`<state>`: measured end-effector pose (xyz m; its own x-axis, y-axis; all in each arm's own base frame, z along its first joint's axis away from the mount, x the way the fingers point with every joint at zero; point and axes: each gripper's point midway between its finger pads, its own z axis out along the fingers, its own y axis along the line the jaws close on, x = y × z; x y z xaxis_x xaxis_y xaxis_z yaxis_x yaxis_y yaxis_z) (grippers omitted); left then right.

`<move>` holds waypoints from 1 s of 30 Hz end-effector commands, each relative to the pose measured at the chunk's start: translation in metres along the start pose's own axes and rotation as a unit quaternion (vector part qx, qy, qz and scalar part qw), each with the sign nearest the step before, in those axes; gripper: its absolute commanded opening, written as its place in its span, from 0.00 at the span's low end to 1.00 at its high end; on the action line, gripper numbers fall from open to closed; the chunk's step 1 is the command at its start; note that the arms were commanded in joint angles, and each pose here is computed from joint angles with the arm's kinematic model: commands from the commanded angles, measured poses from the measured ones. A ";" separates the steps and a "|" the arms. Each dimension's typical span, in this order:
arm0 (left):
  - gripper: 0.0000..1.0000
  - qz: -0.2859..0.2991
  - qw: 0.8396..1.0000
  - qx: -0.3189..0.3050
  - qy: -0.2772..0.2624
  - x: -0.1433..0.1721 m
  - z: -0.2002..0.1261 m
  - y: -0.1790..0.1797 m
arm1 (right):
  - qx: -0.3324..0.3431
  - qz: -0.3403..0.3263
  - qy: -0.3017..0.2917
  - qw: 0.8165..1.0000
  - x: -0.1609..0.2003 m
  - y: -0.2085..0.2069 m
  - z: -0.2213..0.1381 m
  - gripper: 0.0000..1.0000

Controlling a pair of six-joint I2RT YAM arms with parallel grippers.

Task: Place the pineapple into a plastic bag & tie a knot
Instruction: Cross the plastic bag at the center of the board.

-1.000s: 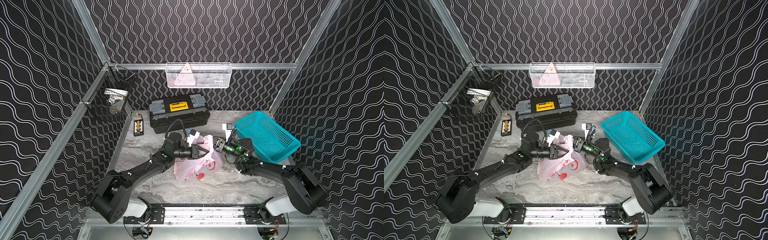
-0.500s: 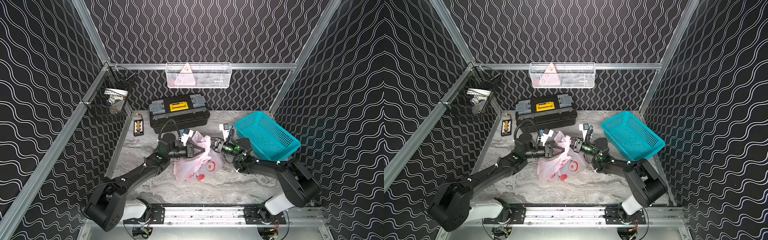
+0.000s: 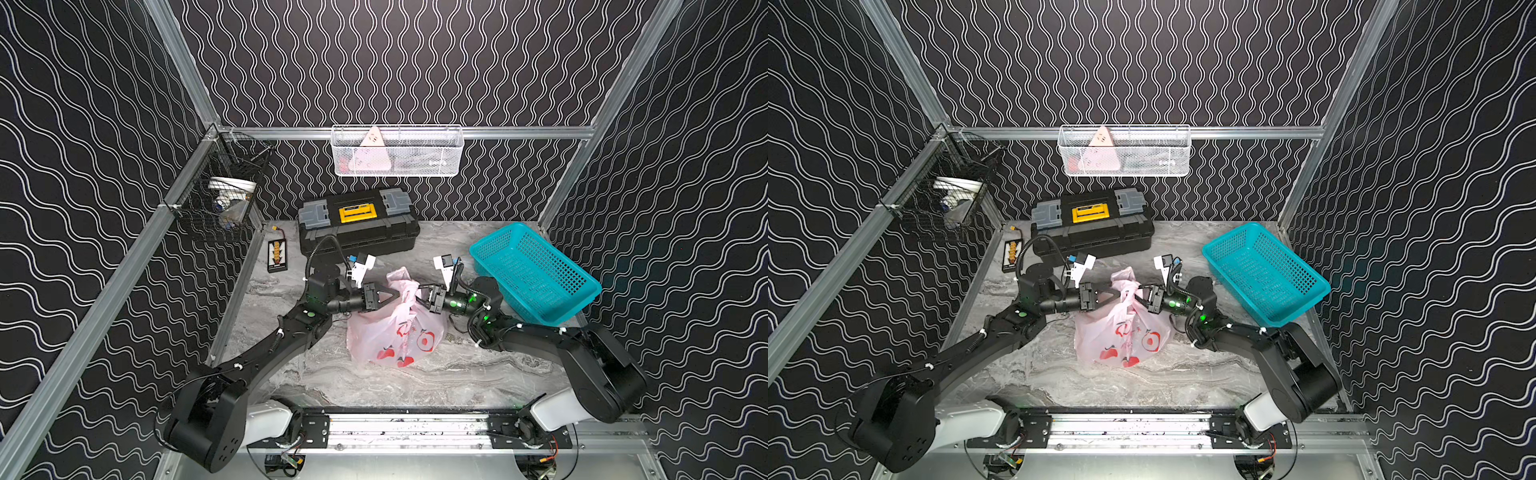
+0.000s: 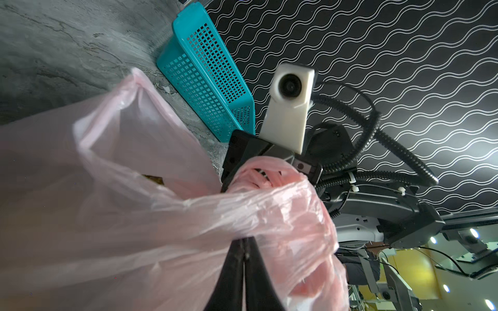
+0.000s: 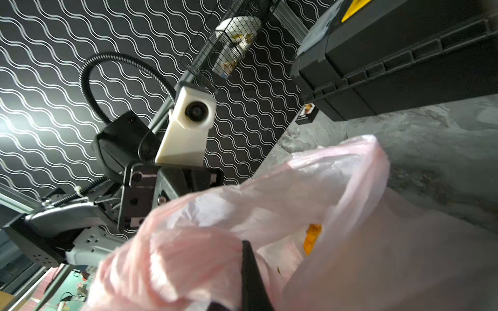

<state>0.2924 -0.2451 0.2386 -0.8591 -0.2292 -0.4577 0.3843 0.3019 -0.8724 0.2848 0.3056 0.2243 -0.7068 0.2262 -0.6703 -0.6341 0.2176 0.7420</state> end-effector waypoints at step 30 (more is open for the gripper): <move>0.04 -0.026 0.999 0.021 0.024 0.028 0.002 0.016 | -0.126 0.044 -0.118 0.984 -0.058 0.036 0.064 0.00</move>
<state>0.2758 -0.2491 0.2072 -0.9066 -0.1971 -0.3732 0.3181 0.2618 -0.9112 0.3419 0.3628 0.2400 -0.6902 0.4187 -0.5901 -0.5891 0.1484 0.7943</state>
